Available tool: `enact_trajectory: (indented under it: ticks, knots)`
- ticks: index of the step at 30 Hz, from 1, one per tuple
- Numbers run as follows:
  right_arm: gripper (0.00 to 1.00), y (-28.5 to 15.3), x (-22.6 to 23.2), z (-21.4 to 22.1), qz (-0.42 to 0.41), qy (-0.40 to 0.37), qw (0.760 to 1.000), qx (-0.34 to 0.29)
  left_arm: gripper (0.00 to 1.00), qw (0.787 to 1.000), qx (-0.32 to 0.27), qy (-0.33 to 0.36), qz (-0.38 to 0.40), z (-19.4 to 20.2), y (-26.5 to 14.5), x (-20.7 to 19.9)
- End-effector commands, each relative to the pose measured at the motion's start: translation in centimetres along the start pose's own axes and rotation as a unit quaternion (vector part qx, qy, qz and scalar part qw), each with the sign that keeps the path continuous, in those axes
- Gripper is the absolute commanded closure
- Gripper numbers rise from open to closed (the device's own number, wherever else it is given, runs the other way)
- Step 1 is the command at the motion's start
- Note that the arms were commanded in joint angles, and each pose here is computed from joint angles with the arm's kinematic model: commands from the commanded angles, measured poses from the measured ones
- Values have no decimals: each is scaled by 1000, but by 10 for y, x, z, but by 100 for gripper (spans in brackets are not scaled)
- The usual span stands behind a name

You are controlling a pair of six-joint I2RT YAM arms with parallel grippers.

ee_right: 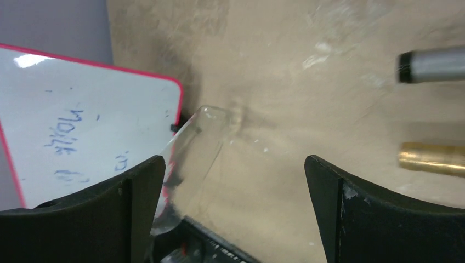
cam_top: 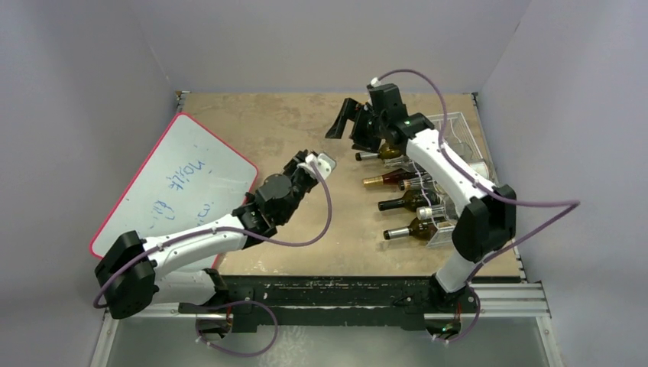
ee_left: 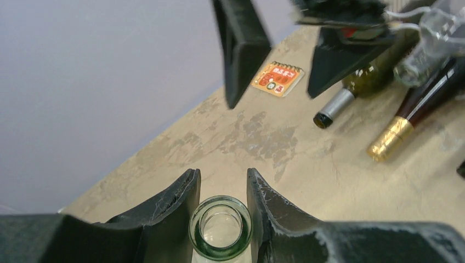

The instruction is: Take the wine bottle off the wine rack

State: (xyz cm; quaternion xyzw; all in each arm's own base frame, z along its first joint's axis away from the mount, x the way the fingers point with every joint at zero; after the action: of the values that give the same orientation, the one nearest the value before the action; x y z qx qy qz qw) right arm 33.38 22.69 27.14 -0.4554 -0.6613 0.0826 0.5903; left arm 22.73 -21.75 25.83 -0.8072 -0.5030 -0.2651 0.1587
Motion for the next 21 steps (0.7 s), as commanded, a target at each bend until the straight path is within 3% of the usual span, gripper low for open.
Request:
enact_trajectory:
  ticks: [1, 6, 12, 21]
  knots:
    - [0, -69, 11, -27, 59, -128, 975, -173, 100, 990, -17, -118, -76, -37, 18, 41]
    - [0, -131, 11, -31, 101, -204, 940, -254, 100, 972, 6, -201, -119, -28, 43, 79]
    - [0, -189, 7, -17, 71, -263, 906, -323, 100, 952, 37, -256, -163, -24, 83, 102]
    - [0, -214, -6, -3, 82, -276, 897, -337, 100, 938, 78, -277, -193, -11, 146, 145]
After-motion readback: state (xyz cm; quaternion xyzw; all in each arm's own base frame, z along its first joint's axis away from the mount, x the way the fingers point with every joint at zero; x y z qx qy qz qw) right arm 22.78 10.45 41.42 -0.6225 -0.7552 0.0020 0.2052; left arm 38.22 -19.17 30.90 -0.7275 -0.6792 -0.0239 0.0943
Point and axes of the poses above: each gripper's point midway between its finger pads, its own y axis out along the fingers, its own x axis along the line the jaws close on, z = x × y, the point moved 9 cm from there along -y, back along the fingers, and after that the axes turned 8 degrees about y, right-handed, at the moved point
